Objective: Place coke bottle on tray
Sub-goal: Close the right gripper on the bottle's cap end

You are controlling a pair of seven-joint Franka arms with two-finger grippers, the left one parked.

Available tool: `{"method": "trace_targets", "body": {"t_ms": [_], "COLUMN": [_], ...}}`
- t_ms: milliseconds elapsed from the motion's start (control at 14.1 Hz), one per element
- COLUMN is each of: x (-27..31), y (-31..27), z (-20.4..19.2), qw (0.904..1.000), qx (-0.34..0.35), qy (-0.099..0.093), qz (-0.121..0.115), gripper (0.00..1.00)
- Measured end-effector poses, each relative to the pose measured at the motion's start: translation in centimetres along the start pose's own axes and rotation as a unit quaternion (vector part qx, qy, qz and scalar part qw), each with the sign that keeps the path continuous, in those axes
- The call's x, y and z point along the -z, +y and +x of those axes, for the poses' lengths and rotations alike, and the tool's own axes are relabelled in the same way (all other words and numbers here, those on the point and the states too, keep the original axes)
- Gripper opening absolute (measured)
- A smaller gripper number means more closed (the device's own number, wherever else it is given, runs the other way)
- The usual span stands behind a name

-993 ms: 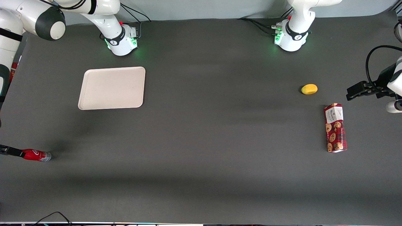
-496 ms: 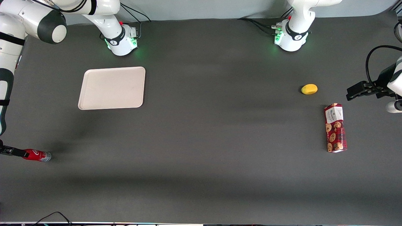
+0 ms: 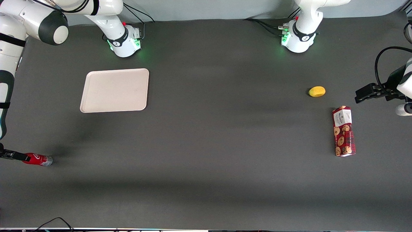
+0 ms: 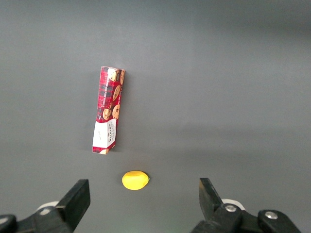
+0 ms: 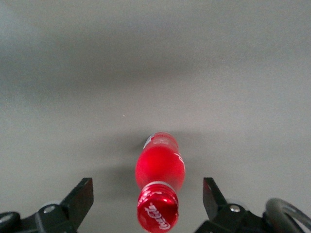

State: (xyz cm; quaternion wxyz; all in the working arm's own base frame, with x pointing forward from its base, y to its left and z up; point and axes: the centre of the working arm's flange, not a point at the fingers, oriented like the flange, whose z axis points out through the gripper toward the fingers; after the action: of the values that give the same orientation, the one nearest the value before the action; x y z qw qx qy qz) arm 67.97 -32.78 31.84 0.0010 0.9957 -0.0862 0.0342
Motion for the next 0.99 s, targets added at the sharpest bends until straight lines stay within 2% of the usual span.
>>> {"method": "trace_targets", "body": {"t_ms": [496,638,709,993], "x": [-0.51,-0.49,-0.49,-0.41], "y": [-0.07,-0.07,-0.07,-0.04], "z": [-0.15,-0.14,-0.14,-0.12], "qw": [0.9997,0.9997,0.9997,0.9997], "qx": [0.017,0.018,0.018,0.019], "qy": [-0.013,-0.014,-0.014,-0.013], "qz": [-0.010,-0.010,-0.010,-0.012], "gripper": [1.00,0.95,0.86,0.40]}}
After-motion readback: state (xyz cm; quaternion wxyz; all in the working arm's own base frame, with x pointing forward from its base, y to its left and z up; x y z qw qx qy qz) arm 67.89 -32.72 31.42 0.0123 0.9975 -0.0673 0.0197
